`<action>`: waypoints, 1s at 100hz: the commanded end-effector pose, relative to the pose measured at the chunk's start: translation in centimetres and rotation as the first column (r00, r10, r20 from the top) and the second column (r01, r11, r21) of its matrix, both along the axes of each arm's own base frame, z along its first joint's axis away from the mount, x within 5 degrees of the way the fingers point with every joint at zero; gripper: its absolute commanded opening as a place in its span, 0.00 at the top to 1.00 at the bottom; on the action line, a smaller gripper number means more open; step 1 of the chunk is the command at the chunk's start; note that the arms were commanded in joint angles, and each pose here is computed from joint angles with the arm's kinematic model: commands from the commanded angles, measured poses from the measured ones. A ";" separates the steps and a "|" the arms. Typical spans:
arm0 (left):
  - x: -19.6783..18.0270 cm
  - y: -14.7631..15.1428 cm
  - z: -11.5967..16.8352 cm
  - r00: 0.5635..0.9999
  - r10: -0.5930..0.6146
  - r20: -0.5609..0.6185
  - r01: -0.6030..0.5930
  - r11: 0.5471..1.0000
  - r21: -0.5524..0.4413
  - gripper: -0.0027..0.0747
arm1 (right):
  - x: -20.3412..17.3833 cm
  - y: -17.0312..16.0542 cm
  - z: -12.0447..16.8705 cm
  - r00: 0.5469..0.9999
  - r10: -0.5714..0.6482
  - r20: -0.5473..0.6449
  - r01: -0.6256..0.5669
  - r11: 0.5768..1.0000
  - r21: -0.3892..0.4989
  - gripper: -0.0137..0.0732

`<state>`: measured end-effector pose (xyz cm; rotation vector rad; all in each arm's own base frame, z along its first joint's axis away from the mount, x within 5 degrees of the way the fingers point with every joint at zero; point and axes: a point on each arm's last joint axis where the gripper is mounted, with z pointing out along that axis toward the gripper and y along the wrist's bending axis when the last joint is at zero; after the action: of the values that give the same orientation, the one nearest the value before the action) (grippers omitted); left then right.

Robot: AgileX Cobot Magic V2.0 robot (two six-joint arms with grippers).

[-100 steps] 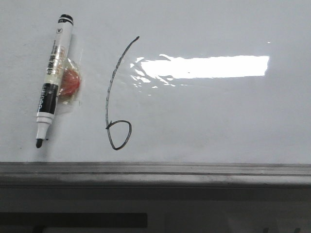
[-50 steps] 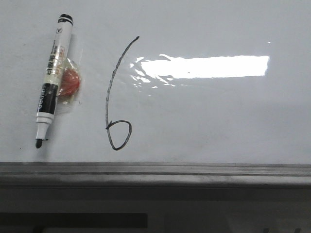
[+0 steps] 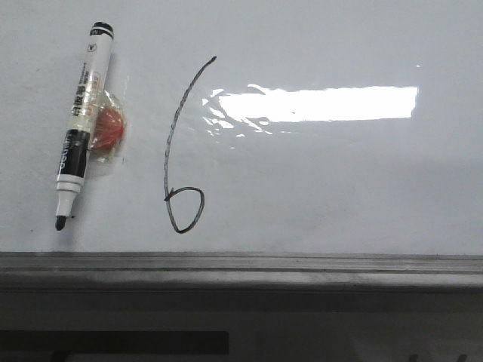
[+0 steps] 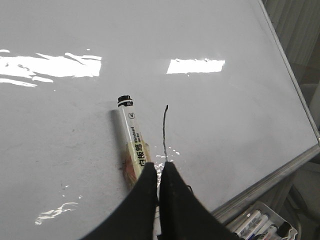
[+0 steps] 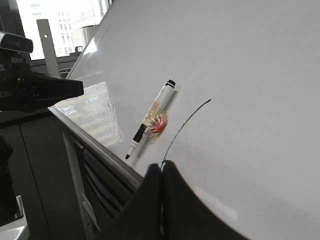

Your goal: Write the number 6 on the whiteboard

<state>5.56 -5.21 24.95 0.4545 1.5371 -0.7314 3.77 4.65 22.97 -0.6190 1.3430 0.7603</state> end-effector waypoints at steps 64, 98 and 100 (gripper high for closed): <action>0.5 2.0 0.2 0.950 0.255 0.179 -0.263 0.964 0.022 0.99 | 0.0 -0.2 1.5 0.997 -0.024 0.073 0.020 0.998 0.060 0.92; 0.1 4.1 -2.7 0.823 0.530 0.203 -0.543 0.839 0.012 0.99 | 0.0 -0.2 1.5 0.997 -0.024 0.073 0.020 0.998 0.060 0.92; 0.2 4.2 -2.9 0.814 0.545 0.202 -0.559 0.829 0.013 0.99 | 0.0 -0.2 1.5 0.997 -0.024 0.073 0.020 0.998 0.060 0.92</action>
<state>5.75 -1.45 21.16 0.1709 1.4992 -0.2168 3.77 4.65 22.97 -0.6212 1.3416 0.7577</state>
